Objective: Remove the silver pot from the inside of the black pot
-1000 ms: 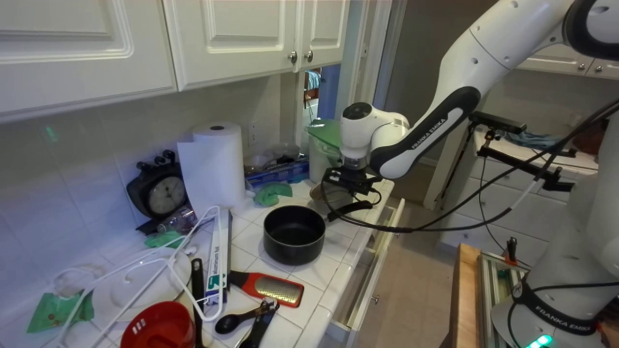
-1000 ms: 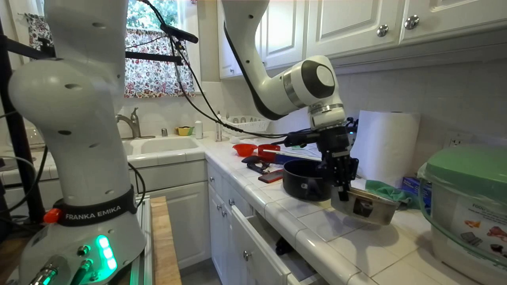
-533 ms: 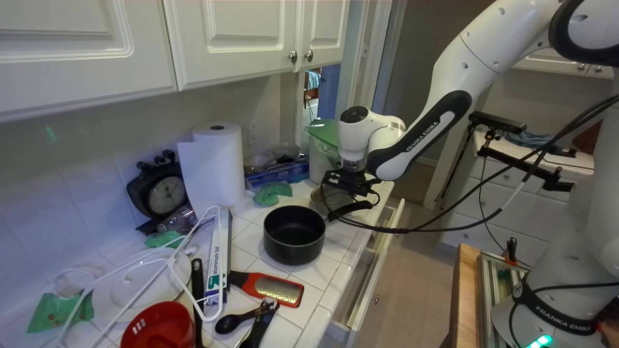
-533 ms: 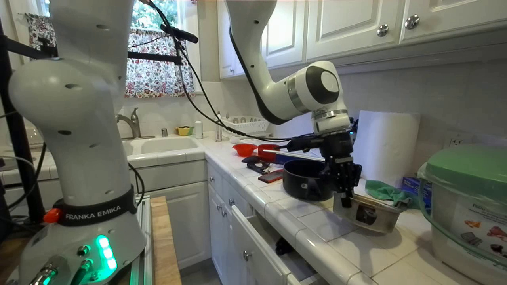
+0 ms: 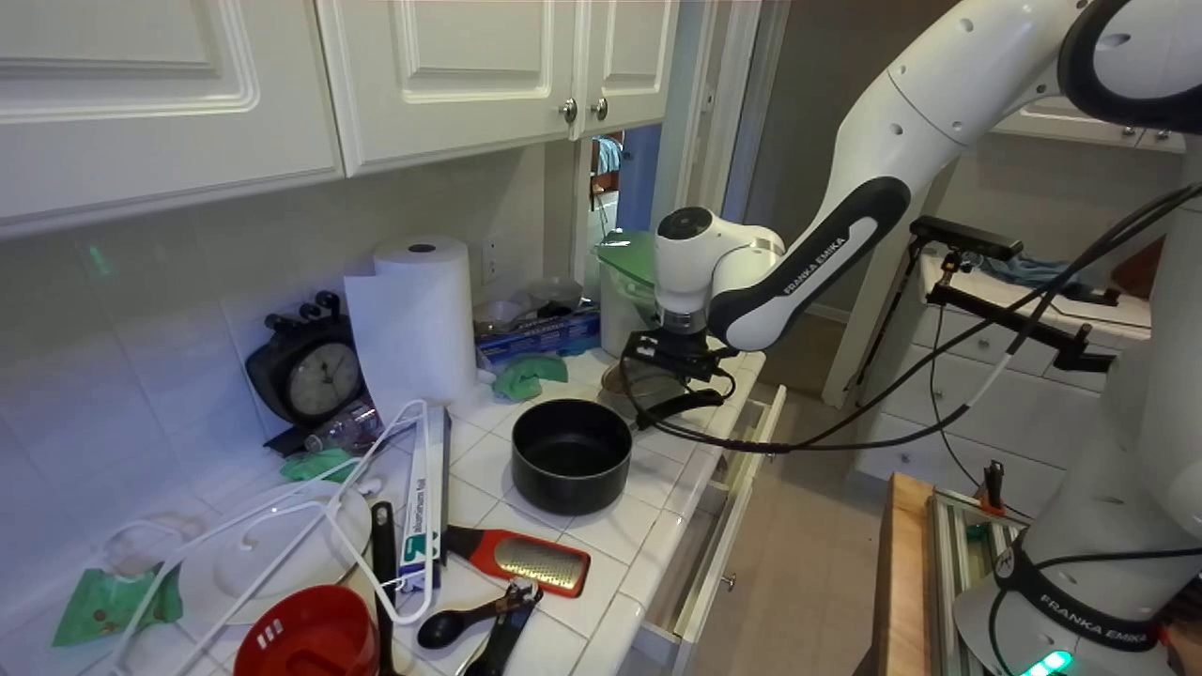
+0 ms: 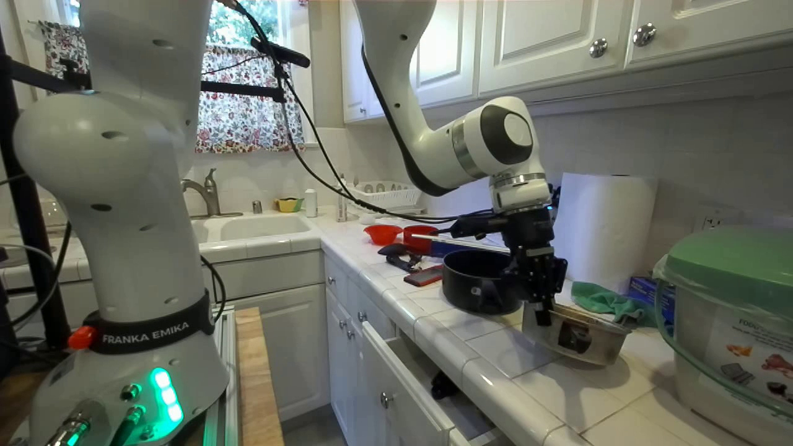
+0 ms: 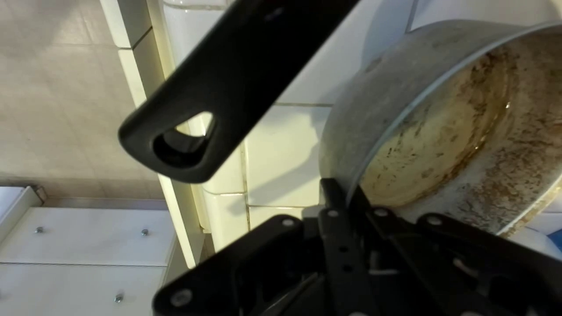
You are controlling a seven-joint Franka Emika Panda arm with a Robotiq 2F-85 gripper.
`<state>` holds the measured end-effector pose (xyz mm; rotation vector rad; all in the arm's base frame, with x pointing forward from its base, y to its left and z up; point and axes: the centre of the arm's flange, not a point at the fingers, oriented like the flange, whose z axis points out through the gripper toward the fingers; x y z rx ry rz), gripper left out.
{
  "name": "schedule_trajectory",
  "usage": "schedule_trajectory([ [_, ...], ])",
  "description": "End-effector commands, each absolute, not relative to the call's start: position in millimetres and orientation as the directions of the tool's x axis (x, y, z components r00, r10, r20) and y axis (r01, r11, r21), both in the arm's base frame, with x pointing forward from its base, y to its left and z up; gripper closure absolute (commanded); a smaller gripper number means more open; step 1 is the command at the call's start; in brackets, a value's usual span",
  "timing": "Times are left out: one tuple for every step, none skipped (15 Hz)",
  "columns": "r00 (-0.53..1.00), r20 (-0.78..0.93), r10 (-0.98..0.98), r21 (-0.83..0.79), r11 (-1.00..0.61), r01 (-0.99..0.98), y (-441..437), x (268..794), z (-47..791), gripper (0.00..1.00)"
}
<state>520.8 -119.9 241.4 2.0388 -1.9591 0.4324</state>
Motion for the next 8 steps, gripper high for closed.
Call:
schedule_trajectory([
  [0.040, 0.380, -0.924, 0.002, -0.042, -0.999, -120, 529, 237, 0.95],
  [0.040, 0.380, -0.924, 0.005, -0.042, -0.999, -120, 529, 236, 0.95],
  [0.041, 0.377, -0.925, 0.009, -0.040, -0.999, -119, 529, 235, 0.95],
  [0.041, 0.372, -0.927, 0.012, -0.039, -0.999, -119, 528, 233, 0.94],
  [0.041, 0.371, -0.928, 0.015, -0.038, -0.999, -118, 528, 232, 0.94],
  [0.042, 0.368, -0.929, 0.019, -0.038, -0.999, -117, 527, 229, 0.94],
  [0.044, 0.366, -0.930, 0.023, -0.038, -0.999, -117, 526, 227, 0.94],
  [0.043, 0.364, -0.931, 0.025, -0.036, -0.999, -117, 525, 226, 0.94],
])
